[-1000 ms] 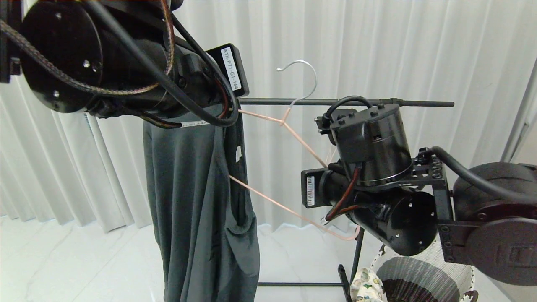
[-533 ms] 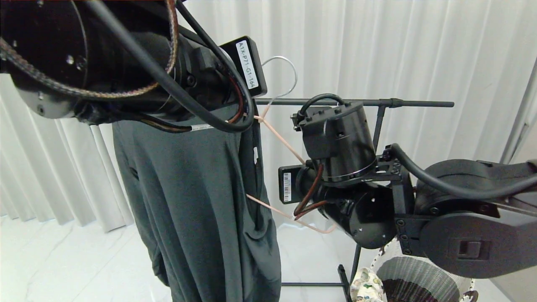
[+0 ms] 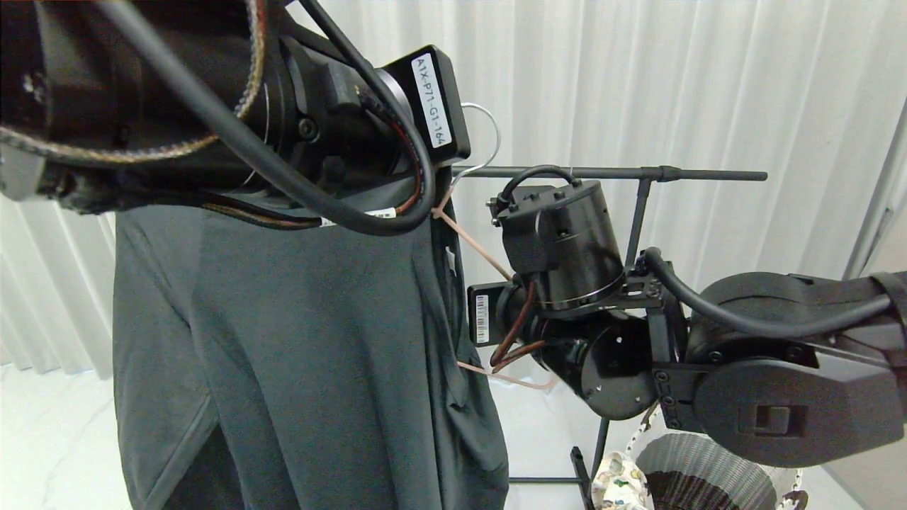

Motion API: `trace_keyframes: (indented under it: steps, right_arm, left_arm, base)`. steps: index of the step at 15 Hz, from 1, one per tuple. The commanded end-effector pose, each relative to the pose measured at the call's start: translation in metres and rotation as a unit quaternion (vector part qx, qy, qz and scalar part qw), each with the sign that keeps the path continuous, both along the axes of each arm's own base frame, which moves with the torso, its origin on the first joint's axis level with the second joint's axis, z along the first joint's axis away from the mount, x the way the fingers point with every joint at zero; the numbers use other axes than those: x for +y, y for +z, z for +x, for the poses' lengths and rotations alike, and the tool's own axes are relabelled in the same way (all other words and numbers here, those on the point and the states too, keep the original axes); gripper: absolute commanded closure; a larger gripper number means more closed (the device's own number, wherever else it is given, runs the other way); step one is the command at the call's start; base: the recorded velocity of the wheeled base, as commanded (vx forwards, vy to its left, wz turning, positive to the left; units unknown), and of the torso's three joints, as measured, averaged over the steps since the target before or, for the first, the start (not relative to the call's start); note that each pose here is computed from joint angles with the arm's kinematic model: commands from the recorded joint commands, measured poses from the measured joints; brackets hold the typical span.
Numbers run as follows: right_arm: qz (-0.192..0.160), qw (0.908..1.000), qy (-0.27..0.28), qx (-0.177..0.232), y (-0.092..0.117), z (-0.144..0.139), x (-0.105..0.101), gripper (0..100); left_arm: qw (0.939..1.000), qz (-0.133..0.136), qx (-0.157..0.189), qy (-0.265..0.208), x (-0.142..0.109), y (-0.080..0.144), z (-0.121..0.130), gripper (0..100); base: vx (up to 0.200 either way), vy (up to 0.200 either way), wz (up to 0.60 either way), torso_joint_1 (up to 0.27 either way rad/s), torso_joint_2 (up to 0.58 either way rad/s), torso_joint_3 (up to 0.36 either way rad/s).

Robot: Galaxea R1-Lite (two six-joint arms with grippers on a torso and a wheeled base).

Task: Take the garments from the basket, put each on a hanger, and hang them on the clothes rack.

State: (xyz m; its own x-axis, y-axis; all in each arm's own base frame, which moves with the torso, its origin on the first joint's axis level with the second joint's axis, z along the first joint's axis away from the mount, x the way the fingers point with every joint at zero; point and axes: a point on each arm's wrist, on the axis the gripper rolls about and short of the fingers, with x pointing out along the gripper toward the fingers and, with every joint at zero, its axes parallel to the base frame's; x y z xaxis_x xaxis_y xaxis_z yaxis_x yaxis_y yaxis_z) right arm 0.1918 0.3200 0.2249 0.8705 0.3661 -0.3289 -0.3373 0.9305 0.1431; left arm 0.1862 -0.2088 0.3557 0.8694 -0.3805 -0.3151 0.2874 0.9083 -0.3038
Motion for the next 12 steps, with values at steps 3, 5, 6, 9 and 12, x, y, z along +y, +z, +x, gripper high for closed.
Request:
trace_keyframes:
  steps: [3,5,6,9,12]
  right_arm:
    - [0.012,0.9997,-0.021,-0.007,0.01,0.01,-0.013,100]
    - [0.015,0.9996,-0.023,-0.009,0.012,0.011,-0.014,100]
    - [0.015,0.9996,-0.022,-0.009,0.012,0.01,-0.014,100]
    - [0.014,0.9996,-0.024,-0.009,0.012,0.011,-0.014,100]
    - [0.014,0.9994,-0.03,-0.01,0.012,0.013,-0.016,100]
  left_arm:
    - [0.9985,0.055,0.0,0.005,0.015,-0.012,0.0,100]
    - [0.9965,0.083,-0.001,-0.005,0.016,-0.018,-0.001,100]
    - [0.9962,0.087,0.001,-0.009,0.014,-0.02,-0.002,100]
    - [0.995,0.095,0.006,-0.032,0.006,-0.027,-0.011,100]
    - [0.9948,0.095,0.006,-0.036,0.005,-0.027,-0.013,0]
  base:
    - [0.0,0.0,0.0,0.0,0.0,0.0]
    - [0.0,0.0,0.0,0.0,0.0,0.0]
    - [0.0,0.0,0.0,0.0,0.0,0.0]
    - [0.0,0.0,0.0,0.0,0.0,0.0]
    - [0.0,0.0,0.0,0.0,0.0,0.0]
